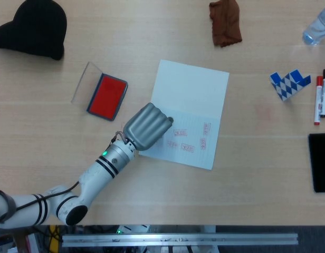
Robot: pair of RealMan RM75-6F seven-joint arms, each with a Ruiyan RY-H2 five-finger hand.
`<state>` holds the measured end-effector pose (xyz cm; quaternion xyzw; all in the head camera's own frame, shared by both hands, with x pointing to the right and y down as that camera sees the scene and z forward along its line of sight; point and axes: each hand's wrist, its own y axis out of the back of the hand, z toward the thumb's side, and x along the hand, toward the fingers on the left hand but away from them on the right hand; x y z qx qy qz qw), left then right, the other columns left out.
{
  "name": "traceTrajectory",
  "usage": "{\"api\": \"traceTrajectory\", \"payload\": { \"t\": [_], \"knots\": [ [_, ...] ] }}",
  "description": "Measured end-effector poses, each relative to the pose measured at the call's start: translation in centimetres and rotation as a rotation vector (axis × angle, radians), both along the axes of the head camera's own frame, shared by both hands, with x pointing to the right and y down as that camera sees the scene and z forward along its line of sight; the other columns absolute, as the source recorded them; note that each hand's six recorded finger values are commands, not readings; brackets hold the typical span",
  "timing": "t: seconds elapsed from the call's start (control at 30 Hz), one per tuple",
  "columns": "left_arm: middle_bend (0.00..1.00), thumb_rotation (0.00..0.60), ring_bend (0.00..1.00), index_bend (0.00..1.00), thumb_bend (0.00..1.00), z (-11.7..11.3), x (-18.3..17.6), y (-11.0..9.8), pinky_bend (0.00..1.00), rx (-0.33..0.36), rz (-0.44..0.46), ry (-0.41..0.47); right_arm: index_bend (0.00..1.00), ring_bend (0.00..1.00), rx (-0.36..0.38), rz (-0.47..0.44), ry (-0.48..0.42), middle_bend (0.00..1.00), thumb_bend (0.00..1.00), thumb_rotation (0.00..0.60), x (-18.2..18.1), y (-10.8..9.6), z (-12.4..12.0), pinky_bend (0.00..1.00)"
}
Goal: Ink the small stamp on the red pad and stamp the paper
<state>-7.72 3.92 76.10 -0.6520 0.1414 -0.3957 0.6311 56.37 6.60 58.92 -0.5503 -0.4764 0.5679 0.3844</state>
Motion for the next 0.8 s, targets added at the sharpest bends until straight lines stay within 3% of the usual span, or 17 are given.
{"api": "traceTrajectory", "payload": {
  "t": [0.3,0.8],
  "knots": [
    [1.00,0.600,1.00,0.66,0.34,-1.3,0.0,-1.8,1.00,0.025,-0.035,0.020,0.22,0.31,0.002,-0.002,-0.003,0.31,0.26,0.600,0.0,0.0,0.0,0.39],
    [1.00,0.600,1.00,0.66,0.34,1.7,0.0,-1.8,1.00,0.045,-0.026,-0.045,0.22,0.31,0.001,0.006,0.010,0.31,0.26,0.600,0.2,0.1,-0.2,0.39]
  ]
}}
